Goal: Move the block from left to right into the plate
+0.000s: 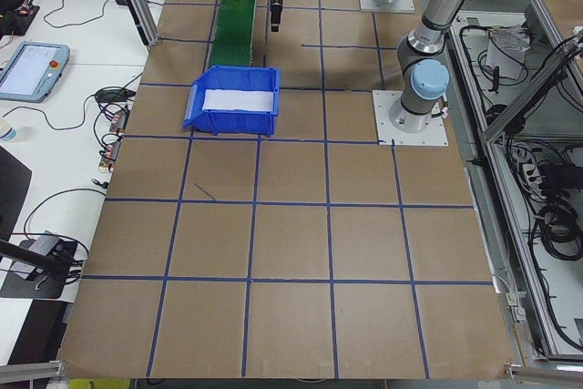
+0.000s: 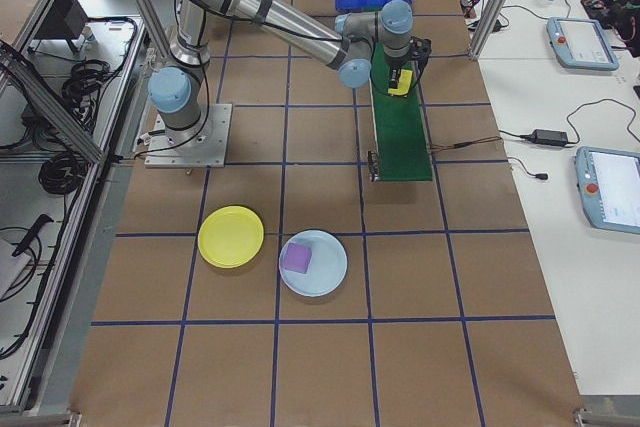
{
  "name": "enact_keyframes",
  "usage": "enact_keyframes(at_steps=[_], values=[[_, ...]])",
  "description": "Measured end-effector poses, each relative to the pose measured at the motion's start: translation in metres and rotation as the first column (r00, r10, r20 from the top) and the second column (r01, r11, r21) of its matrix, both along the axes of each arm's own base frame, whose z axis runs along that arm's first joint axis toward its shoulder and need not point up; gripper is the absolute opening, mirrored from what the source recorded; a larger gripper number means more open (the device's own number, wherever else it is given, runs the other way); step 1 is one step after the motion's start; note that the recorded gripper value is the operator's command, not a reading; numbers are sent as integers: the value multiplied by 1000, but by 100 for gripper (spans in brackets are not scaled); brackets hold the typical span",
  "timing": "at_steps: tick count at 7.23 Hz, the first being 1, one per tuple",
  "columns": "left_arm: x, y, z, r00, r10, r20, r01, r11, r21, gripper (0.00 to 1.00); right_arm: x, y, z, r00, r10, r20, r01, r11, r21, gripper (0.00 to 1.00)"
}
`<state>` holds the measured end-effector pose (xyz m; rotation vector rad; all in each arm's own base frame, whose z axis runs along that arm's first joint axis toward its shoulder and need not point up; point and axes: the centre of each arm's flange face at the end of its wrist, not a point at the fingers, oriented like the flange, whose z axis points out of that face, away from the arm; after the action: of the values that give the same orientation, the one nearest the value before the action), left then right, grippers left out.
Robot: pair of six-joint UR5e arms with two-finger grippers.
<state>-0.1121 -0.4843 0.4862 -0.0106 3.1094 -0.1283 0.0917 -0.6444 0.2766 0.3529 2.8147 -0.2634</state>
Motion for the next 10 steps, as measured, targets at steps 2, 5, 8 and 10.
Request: enact_keyframes(at_steps=[2,5,8,10], values=[[-1,0,0,1000,-1,0,1,1000,0,100,-13,0,2,997,19,-70,-20,1000,-6,15],[0,0,0,1000,0,0,0,1000,0,100,-49,1,10,994,28,-104,-30,999,-18,6],[-1,0,0,1000,-1,0,1,1000,1,100,-58,10,27,990,70,-121,-72,997,-15,0],[-1,1,0,1000,-1,0,1,1000,0,100,-62,12,30,982,110,-153,-113,994,-9,0]])
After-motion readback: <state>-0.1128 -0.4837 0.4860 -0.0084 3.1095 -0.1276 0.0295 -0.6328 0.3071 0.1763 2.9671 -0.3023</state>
